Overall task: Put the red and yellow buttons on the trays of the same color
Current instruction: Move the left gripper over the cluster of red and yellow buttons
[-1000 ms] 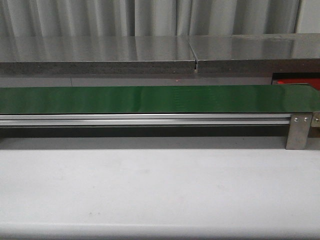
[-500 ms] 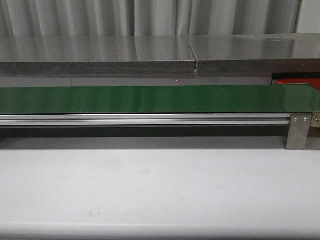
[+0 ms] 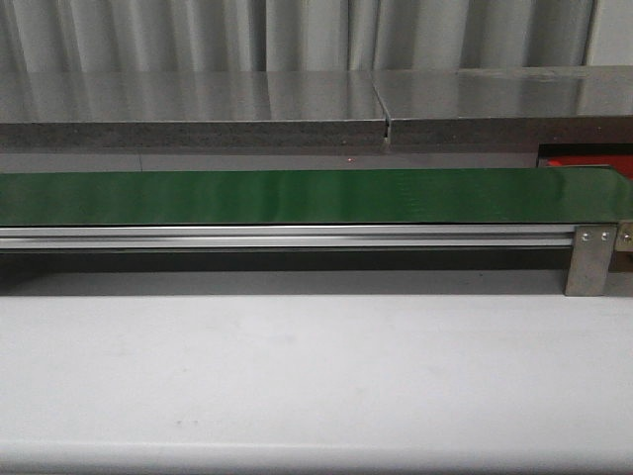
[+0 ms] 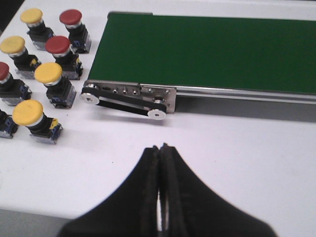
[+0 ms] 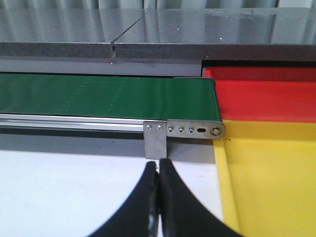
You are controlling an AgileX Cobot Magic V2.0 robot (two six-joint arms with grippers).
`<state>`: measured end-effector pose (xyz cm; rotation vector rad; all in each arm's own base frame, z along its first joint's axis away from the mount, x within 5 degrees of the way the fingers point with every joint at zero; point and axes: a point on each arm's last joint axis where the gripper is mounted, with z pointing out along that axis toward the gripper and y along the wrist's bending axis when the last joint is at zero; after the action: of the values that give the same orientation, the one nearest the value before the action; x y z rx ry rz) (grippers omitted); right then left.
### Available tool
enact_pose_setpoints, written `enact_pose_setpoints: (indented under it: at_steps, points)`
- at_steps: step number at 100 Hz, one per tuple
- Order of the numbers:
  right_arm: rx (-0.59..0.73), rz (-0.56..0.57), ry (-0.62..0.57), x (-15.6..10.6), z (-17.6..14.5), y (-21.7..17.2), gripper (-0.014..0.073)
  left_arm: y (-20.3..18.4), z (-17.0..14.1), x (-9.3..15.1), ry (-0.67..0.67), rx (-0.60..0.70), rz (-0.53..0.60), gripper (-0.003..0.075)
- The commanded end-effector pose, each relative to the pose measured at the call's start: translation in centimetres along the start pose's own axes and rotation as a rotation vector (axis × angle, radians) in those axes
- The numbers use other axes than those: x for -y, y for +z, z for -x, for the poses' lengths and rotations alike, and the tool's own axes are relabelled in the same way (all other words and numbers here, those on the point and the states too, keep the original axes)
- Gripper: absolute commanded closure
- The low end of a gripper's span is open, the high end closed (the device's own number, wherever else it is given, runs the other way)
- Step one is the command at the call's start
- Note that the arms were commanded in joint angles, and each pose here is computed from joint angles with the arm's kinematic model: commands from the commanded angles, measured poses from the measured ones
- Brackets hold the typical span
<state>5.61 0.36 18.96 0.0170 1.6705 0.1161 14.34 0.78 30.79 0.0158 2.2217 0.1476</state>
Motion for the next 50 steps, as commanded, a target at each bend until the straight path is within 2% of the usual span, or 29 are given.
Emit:
enact_pose_setpoints:
  at_steps: [1,17,24,31,38,43,50]
  points:
    - [0.118,0.01,-0.017,-0.13,1.43,-0.31,0.0713,0.32,1.48,0.14,0.01,0.052,-0.008,0.0739]
    - [0.118,0.01,-0.017,-0.13,1.43,-0.31,0.0713,0.93,1.45,0.22,0.011,0.025,-0.011,0.0738]
    - [0.118,0.01,-0.017,-0.13,1.43,-0.31,0.0713,1.04,1.44,0.24,0.012,0.021,-0.011,0.071]
    - [0.118,0.01,-0.017,-0.13,1.43,-0.31,0.0713,1.04,1.44,0.24,0.012,0.021,-0.011,0.0607]
    - [0.118,0.01,-0.017,-0.13,1.43,-0.31,0.0713,1.04,1.44,0.24,0.012,0.021,-0.011,0.044]
    - [0.118,0.01,-0.017,-0.13,1.43,-0.31,0.0713,1.04,1.44,0.24,0.01,0.021,-0.012,0.0291]
    - [0.118,0.01,-0.017,-0.13,1.43,-0.31,0.0713,1.04,1.44,0.24,0.01,0.021,-0.012,0.0147]
